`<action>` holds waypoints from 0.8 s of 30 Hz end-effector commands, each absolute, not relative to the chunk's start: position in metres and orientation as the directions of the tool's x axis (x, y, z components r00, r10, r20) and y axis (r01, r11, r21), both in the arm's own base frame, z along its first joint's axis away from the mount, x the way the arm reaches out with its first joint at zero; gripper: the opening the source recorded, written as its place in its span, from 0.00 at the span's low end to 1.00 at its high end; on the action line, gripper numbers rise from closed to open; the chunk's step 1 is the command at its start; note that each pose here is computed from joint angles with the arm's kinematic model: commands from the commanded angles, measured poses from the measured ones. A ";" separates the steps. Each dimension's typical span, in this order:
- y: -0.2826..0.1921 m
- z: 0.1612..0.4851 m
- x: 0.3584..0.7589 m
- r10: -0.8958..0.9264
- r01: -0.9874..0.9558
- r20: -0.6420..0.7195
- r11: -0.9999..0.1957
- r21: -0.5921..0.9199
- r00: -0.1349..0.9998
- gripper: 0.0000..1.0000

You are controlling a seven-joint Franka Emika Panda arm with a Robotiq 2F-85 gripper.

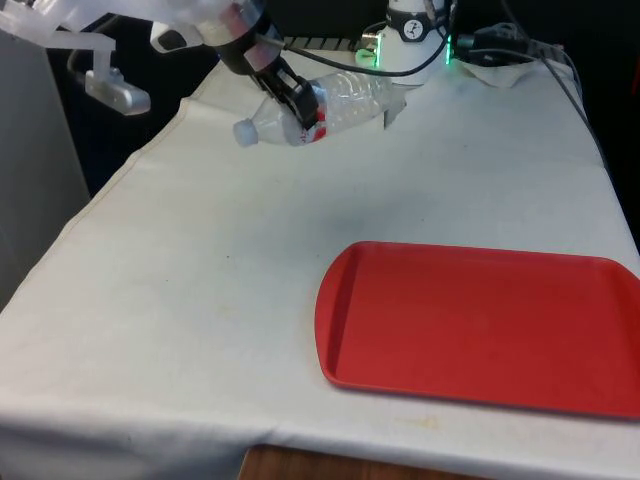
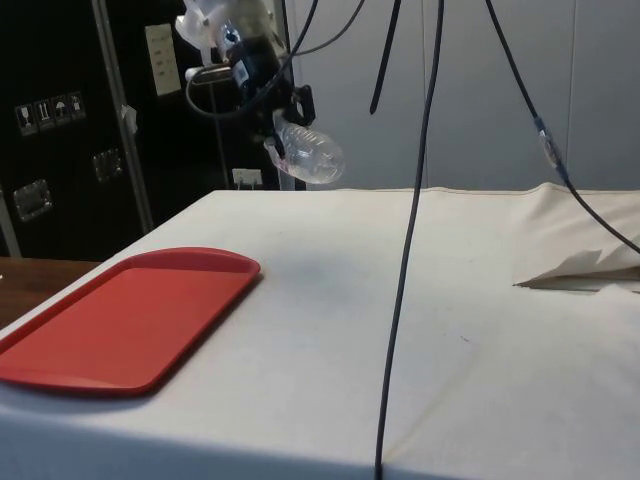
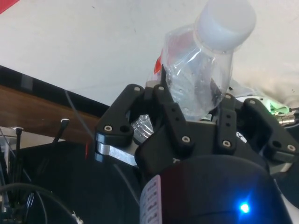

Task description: Place the bottle upright on the tray.

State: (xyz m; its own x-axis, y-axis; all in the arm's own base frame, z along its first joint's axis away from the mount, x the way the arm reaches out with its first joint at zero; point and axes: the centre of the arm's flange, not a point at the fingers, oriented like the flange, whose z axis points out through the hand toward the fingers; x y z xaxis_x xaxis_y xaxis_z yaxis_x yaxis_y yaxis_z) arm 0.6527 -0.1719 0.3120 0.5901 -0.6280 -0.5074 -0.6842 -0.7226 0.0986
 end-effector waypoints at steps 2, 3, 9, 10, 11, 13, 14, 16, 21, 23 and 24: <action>-0.174 0.318 0.650 -0.633 -0.685 -0.483 -0.723 0.089 0.605 0.35; -0.173 0.319 0.650 -0.633 -0.684 -0.480 -0.724 0.089 0.607 0.35; -0.172 0.323 0.653 -0.633 -0.681 -0.460 -0.728 0.080 0.623 0.35; -0.172 0.323 0.654 -0.634 -0.681 -0.456 -0.728 0.079 0.625 0.35; -0.172 0.325 0.655 -0.633 -0.680 -0.448 -0.730 0.074 0.631 0.35; -0.172 0.325 0.656 -0.634 -0.679 -0.441 -0.730 0.072 0.635 0.35; -0.171 0.325 0.656 -0.633 -0.678 -0.437 -0.731 0.069 0.638 0.35; -0.171 0.326 0.657 -0.634 -0.678 -0.433 -0.732 0.067 0.641 0.35; -0.170 0.327 0.661 -0.635 -0.675 -0.409 -0.736 0.060 0.656 0.35; -0.169 0.324 0.663 -0.632 -0.674 -0.426 -0.735 0.067 0.647 0.35; -0.169 0.327 0.662 -0.634 -0.673 -0.401 -0.738 0.057 0.661 0.35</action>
